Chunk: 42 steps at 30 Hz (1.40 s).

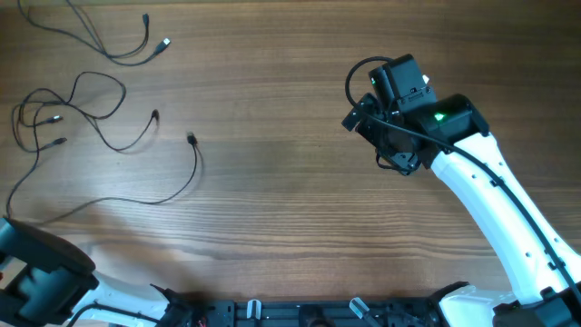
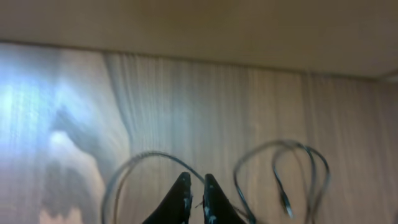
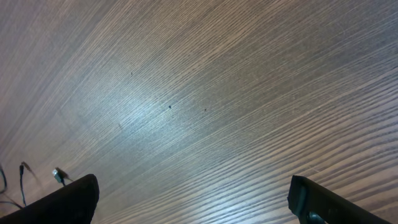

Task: Untangle cables

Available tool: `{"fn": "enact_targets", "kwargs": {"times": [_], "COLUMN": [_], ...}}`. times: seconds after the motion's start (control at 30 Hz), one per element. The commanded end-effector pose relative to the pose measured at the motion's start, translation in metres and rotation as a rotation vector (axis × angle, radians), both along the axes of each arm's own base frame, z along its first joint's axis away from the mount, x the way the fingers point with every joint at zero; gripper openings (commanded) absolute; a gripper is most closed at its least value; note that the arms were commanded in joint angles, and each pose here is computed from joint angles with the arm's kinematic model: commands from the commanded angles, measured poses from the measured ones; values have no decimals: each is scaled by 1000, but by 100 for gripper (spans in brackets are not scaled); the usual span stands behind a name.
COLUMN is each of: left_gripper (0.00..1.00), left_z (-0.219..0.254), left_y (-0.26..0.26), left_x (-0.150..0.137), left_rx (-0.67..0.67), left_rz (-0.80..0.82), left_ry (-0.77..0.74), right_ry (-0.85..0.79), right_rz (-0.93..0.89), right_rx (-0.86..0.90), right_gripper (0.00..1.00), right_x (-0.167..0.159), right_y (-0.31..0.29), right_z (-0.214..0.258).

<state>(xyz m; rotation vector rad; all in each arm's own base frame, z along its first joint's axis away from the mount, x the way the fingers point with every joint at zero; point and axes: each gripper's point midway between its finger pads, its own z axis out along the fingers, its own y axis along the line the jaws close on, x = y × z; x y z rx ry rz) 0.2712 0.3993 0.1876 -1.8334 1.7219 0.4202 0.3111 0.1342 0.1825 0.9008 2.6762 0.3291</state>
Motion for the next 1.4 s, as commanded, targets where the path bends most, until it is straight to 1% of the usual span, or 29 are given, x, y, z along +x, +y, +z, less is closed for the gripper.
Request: {"fn": "enact_targets", "kwargs": {"times": [0.0, 0.07, 0.1, 0.13, 0.17, 0.2, 0.23, 0.27, 0.3, 0.33, 0.4, 0.5, 0.57, 0.67, 0.8, 0.9, 0.93, 0.97, 1.07, 1.17, 1.2, 1.27, 1.37], "left_gripper": [12, 15, 16, 20, 24, 31, 47, 59, 75, 79, 79, 78, 80, 91, 91, 91, 90, 84, 73, 73, 68, 45, 5], "left_z": [-5, -13, -19, -29, -34, -41, -52, -61, -73, -84, -102, -118, -126, -137, -162, -176, -180, -182, -191, -202, -203, -203, -202], "left_y": [10, 1, -9, -28, -33, -37, -41, -42, -41, -41, -39, -27, -22, -17, -19, -21, -21, -20, -20, -21, -21, -19, -14], "left_x": [-14, 0, 14, 39, 43, 44, 43, 37, 30, 24, 10, -14, -23, -34, -49, -50, -50, -50, -50, -51, -53, -56, -67], "left_rx": [20, -41, -96, -163, -172, -180, -197, -211, -228, -248, -278, -278, -294, -321, -380, -389, -386, -383, -382, -398, -401, -403, -403], "left_rz": [16, -45, -105, -281, -335, -369, -389, -371, -350, -332, -300, -235, -215, -197, -248, -253, -253, -253, -252, -252, -251, -243, -231], "left_ry": [68, 10, -47, -77, -58, -21, 29, 74, 130, 168, 249, 362, 371, 384, 449, 455, 454, 452, 451, 460, 461, 461, 483], "right_ry": [5, 10, 29, 57, 73, 85, 101, 110, 119, 126, 125, 123, 123, 121, 110, 102, 102, 100, 99, 97, 97, 99, 102], "right_rz": [19, 19, 23, 36, 42, 49, 54, 58, 59, 61, 88, 108, 108, 108, 108, 108, 108, 108, 107, 107, 107, 108, 108], "right_rx": [-20, -22, -20, 3, 16, 31, 43, 50, 49, 47, 37, 30, 30, 30, 35, 37, 38, 37, 35, 36, 36, 36, 35], "right_gripper": [100, 100, 100, 100, 100, 100, 100, 100, 100, 100, 100, 100, 100, 100, 99, 100, 100, 100, 100, 100, 100, 100, 100], "right_x": [6, 8, 9, 7, 6, 5, 4, 3, 3, 3, 4, 4, 4, 4, 7, 8, 9, 9, 9, 10, 10, 9, 8], "right_y": [2, 4, 6, 12, 15, 18, 21, 23, 23, 23, 24, 23, 24, 24, 25, 26, 26, 25, 25, 25, 25, 25, 25], "right_z": [-5, -9, -15, -20, -24, -25, -28, -30, -33, -35, -37, -37, -37, -37, -36, -35, -35, -35, -35, -35, -35, -35, -35]}}
